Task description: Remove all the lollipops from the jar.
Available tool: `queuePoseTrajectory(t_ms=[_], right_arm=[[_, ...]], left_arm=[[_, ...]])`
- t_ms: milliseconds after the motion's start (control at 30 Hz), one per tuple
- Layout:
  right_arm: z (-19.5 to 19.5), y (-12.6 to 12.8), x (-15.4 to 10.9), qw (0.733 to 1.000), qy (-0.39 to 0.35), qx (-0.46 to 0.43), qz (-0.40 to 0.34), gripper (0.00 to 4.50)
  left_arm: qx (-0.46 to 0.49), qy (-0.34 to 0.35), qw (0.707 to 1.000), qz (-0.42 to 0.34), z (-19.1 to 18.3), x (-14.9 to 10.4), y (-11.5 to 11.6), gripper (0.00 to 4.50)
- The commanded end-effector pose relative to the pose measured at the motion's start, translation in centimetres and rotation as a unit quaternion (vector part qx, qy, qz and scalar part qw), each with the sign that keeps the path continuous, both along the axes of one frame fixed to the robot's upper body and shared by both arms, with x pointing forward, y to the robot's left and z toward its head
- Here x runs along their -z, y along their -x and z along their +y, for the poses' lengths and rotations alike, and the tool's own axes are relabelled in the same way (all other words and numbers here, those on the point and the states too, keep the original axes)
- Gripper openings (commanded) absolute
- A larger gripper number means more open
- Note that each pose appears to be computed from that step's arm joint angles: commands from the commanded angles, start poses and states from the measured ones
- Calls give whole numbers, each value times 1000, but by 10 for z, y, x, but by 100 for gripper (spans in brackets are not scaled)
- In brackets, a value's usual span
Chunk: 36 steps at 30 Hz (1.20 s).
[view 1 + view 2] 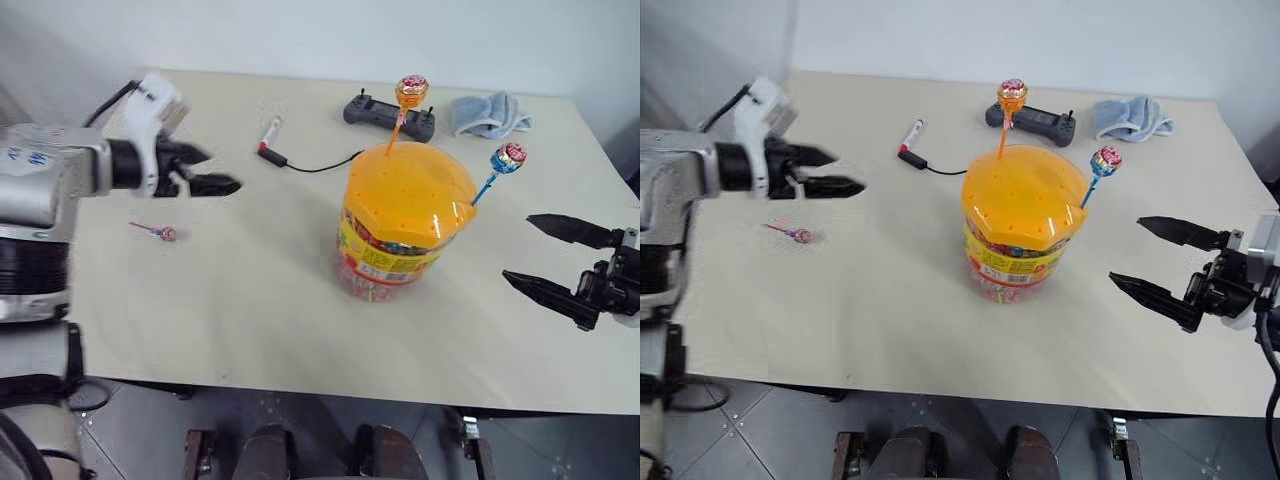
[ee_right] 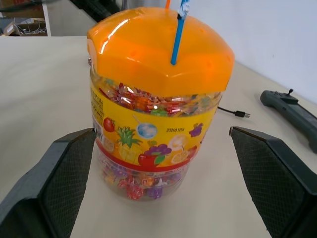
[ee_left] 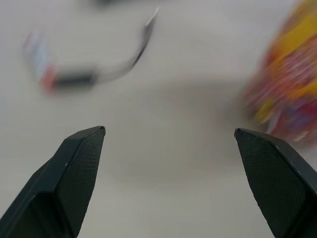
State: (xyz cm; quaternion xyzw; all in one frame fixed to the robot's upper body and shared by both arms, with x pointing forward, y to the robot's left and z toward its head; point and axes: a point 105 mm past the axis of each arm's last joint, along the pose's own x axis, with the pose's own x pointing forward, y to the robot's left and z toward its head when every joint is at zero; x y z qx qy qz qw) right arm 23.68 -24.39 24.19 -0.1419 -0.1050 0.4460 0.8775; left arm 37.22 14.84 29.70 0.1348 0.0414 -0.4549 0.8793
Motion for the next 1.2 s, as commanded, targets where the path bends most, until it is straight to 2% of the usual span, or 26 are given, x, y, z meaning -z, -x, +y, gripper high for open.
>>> queuePoseTrajectory(t_ms=[33,167,333,633,867,1100,1200], right_arm=[[2,8,-11,999,5,7,-33,450],[1,13,-10,999,1,20,-36,450],[2,24,-12,998,-12,32,-47,450],[11,45,-34,994,-48,46,-92,450],[13,52,-36,992,-51,65,-99,450],[16,50,-39,991,-56,68,-105,450],[14,49,-40,991,-55,69,-105,450]], left_arm=[[119,84,984,-103,-38,-38,5,444],[244,134,943,-182,-76,-47,14,444],[302,167,921,-182,-105,-52,12,444],[376,144,903,-148,-141,-41,16,444],[384,132,903,-141,-146,-38,16,238],[380,151,900,-153,-150,-56,16,14],[376,167,895,-170,-148,-74,19,2]])
